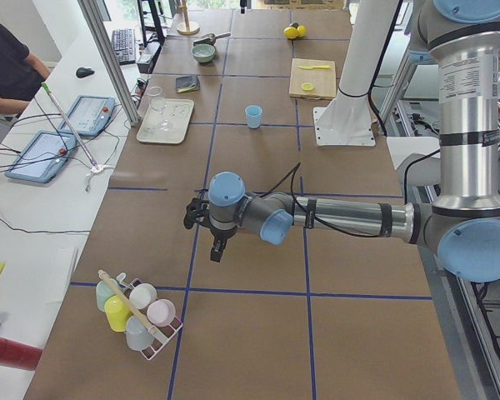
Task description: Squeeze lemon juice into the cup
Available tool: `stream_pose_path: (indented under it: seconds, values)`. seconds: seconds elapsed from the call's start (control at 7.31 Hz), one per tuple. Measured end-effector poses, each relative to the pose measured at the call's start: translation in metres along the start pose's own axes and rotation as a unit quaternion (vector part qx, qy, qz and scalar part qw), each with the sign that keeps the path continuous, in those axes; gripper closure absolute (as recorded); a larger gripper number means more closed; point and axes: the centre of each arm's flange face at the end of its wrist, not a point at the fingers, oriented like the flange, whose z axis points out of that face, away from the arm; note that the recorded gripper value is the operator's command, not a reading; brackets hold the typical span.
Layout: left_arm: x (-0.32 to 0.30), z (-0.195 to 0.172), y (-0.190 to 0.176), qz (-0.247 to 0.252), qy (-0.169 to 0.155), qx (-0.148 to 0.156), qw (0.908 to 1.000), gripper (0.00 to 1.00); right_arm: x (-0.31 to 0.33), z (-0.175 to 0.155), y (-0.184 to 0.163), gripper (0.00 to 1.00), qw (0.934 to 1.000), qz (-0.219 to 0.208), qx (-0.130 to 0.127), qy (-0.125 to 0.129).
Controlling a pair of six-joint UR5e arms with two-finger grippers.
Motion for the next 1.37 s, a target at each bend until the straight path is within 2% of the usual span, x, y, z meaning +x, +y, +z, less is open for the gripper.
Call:
stream_pose_path:
  seconds: [0.14, 0.27, 0.41, 0.55, 0.82, 0.96, 1.23, 1.37]
  values:
    - [-0.038, -0.023, 0.030, -0.009, -0.009, 0.015, 0.9998, 0.00, 0.024, -0.004, 0.000, 0.00, 0.9997, -0.022, -0.010, 0.003]
    - [-0.069, -0.051, 0.056, -0.046, -0.019, 0.031, 0.9983, 0.00, 0.045, -0.007, 0.003, 0.00, 0.9987, -0.046, -0.022, 0.003]
    - [-0.086, -0.077, 0.057, -0.094, -0.028, 0.029, 0.9948, 0.00, 0.061, -0.010, 0.006, 0.00, 0.9972, -0.067, -0.033, 0.002]
    - [-0.091, -0.097, 0.042, -0.118, -0.045, 0.016, 0.9919, 0.00, 0.070, -0.011, 0.009, 0.00, 0.9960, -0.079, -0.041, 0.002]
    - [-0.095, -0.110, 0.029, -0.125, -0.088, -0.010, 0.9883, 0.00, 0.077, -0.010, 0.012, 0.00, 0.9950, -0.088, -0.047, 0.004]
    - [-0.089, -0.103, 0.028, -0.100, -0.091, -0.024, 0.9905, 0.00, 0.079, -0.008, 0.012, 0.00, 0.9948, -0.089, -0.050, 0.003]
    - [-0.066, -0.065, 0.020, -0.005, -0.082, -0.058, 0.9949, 0.00, 0.082, -0.002, 0.011, 0.00, 0.9947, -0.087, -0.055, -0.001]
    - [-0.060, -0.058, 0.013, 0.019, -0.080, -0.059, 0.9949, 0.00, 0.081, -0.002, 0.010, 0.00, 0.9947, -0.087, -0.054, -0.002]
